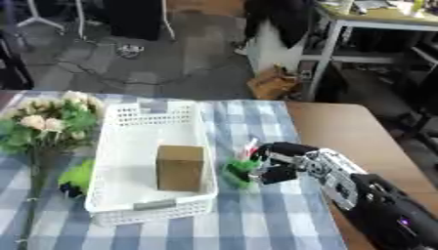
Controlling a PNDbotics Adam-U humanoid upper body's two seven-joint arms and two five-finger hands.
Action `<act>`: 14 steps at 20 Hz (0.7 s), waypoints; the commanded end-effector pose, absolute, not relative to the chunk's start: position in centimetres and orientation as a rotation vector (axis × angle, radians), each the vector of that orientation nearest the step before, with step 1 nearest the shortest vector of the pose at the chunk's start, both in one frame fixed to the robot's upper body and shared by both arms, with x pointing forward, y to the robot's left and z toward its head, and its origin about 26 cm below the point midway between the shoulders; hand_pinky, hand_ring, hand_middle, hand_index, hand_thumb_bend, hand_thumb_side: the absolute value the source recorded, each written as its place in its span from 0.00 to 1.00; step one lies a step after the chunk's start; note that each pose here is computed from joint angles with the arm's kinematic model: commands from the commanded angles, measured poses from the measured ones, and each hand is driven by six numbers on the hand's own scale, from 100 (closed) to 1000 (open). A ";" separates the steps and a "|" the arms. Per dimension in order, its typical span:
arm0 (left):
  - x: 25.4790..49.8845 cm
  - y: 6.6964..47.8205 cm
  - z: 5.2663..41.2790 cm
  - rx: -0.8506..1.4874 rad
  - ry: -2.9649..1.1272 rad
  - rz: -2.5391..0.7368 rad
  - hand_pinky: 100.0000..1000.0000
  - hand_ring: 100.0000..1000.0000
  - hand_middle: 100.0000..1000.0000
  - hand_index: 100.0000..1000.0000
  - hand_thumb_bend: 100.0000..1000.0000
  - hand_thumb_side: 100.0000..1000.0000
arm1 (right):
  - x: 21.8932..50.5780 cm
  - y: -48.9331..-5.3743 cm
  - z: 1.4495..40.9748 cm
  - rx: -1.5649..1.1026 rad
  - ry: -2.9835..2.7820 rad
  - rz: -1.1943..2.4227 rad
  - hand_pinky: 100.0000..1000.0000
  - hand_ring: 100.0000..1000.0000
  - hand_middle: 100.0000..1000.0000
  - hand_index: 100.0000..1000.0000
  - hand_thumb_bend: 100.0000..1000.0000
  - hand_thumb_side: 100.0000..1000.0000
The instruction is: Pick up objects on the table and place them in the box.
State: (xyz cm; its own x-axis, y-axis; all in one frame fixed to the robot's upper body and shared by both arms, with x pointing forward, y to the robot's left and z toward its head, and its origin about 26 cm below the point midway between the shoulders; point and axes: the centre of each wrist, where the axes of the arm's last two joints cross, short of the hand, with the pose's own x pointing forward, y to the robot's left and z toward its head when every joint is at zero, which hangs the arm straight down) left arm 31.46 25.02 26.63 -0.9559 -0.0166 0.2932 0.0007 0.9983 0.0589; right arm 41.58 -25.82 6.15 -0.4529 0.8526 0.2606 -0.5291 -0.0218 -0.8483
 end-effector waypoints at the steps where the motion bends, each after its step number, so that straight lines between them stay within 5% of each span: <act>1: 31.2 24.9 27.5 0.000 -2.873 -0.103 0.66 0.88 0.77 0.86 0.00 0.85 | 42.2 -26.8 6.5 -0.443 -1.171 1.667 0.78 0.87 0.82 0.90 0.47 0.90; 14: 31.2 24.8 27.5 -0.014 -2.876 -0.093 0.66 0.87 0.77 0.85 0.00 0.85 | 42.9 -26.8 4.5 -0.423 -1.150 1.680 0.83 0.93 0.85 0.92 0.57 0.92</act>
